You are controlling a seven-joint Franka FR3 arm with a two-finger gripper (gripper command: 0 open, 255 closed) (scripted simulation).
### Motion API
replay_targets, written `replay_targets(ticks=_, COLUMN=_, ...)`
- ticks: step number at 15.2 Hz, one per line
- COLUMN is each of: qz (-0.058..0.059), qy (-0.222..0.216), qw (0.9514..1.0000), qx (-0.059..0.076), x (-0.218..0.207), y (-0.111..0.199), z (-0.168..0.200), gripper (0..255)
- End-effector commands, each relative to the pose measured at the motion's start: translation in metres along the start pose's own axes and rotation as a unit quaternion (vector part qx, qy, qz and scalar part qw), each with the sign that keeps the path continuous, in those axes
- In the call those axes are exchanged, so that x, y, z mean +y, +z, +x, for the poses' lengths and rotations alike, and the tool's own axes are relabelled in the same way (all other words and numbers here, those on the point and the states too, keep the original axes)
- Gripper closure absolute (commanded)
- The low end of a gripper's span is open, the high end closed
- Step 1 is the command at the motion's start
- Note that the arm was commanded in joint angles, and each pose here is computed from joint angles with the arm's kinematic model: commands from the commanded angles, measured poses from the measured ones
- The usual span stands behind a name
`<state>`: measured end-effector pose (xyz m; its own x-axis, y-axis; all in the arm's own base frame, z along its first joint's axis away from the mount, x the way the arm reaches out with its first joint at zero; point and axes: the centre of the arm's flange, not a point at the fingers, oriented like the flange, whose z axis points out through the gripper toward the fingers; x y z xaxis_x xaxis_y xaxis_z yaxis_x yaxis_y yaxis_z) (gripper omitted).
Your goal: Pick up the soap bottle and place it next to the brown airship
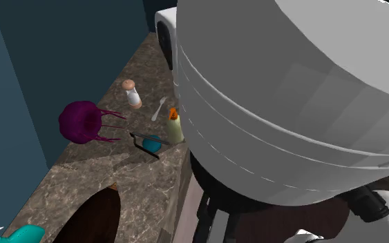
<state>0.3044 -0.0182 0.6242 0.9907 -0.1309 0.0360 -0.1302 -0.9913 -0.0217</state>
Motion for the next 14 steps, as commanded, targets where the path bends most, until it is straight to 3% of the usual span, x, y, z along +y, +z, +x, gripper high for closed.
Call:
replay_targets(ticks=1, qz=0.0, qy=0.0, qw=1.0, qx=0.0, x=0.0, y=0.0, z=0.0, gripper=0)
replay_targets(ticks=14, qz=-0.013, qy=-0.004, qw=0.9999, qx=-0.005, x=0.099, y=0.115, z=0.076, gripper=0)
